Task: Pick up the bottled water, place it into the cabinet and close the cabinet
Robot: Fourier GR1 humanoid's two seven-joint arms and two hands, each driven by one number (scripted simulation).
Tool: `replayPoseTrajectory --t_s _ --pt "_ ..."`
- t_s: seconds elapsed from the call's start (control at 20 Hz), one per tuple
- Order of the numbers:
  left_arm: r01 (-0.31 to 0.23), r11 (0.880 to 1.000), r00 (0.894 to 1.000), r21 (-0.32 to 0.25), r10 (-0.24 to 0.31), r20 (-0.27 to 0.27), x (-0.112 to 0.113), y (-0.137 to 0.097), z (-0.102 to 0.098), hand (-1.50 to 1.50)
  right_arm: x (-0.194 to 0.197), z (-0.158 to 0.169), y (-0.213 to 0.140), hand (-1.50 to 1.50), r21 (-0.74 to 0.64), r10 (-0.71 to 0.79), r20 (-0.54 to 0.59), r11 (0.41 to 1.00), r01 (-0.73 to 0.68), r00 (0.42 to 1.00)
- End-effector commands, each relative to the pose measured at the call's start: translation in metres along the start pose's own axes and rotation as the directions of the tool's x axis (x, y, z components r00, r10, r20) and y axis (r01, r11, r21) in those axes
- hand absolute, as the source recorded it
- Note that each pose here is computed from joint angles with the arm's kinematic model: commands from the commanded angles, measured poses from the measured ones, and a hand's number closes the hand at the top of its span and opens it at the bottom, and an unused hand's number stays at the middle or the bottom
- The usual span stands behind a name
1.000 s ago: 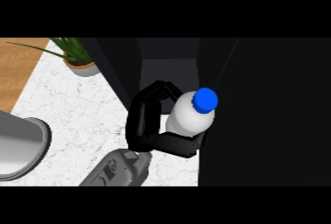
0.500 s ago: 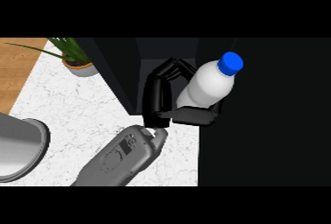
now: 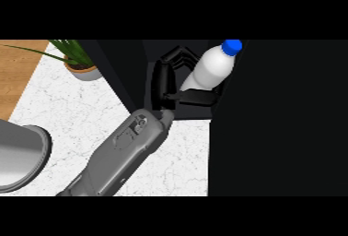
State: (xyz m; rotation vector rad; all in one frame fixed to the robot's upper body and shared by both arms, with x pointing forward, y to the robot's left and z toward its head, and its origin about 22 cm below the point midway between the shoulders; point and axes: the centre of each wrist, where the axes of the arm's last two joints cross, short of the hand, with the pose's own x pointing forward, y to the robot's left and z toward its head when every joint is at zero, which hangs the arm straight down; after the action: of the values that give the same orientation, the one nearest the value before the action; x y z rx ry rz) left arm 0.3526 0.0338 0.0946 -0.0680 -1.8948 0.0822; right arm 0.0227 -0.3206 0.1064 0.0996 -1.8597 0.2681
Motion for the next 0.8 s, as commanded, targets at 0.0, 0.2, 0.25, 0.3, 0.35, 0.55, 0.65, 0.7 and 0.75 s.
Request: replayPoseTrajectory --t_s 0.0,0.2,0.25,0.3,0.35,0.55,0.65,0.7,0.75 --pt "0.081 0.997 0.997 0.004 -0.081 -0.009 -0.014 0.007 -0.018 1.50 0.015 -0.007 0.010 -1.50 -0.009 -0.047 0.069 0.999 0.048 0.996" --pt "0.053 0.997 0.998 0.064 -0.051 -0.039 -0.039 0.027 -0.013 1.50 0.012 0.000 0.004 -1.50 0.008 -0.060 0.066 0.998 0.059 0.996" --pt "0.059 0.995 0.998 0.084 -0.056 -0.036 -0.035 0.019 -0.016 1.50 0.009 -0.012 0.004 -1.50 0.014 -0.072 0.045 0.997 0.071 0.996" --pt "0.023 0.996 0.998 0.086 -0.018 -0.057 -0.033 0.020 -0.017 1.50 0.014 -0.014 0.001 -1.50 -0.006 -0.091 0.064 0.996 0.091 0.994" --pt "0.049 0.993 0.998 0.105 -0.044 -0.052 -0.033 0.023 -0.025 1.50 0.016 -0.006 -0.007 -1.50 0.013 -0.072 0.065 0.997 0.072 0.995" --pt "0.052 0.991 0.998 0.121 -0.047 -0.042 -0.046 0.034 -0.033 1.50 0.020 -0.011 0.004 -1.50 0.023 -0.084 0.055 0.996 0.083 0.995" --pt "0.059 0.990 0.998 0.125 -0.054 -0.040 -0.045 0.034 -0.038 1.50 0.016 0.000 0.003 -1.50 0.050 -0.062 0.060 0.997 0.059 0.996" --pt "0.108 0.984 0.994 0.139 -0.108 -0.006 -0.036 0.024 -0.050 1.50 0.010 -0.013 -0.001 -1.50 0.029 -0.083 0.069 0.996 0.081 0.994" --pt "0.118 0.986 0.993 0.114 -0.117 -0.019 -0.052 0.033 -0.041 1.50 0.004 -0.008 -0.009 -1.50 0.041 -0.071 0.071 0.997 0.069 0.995"
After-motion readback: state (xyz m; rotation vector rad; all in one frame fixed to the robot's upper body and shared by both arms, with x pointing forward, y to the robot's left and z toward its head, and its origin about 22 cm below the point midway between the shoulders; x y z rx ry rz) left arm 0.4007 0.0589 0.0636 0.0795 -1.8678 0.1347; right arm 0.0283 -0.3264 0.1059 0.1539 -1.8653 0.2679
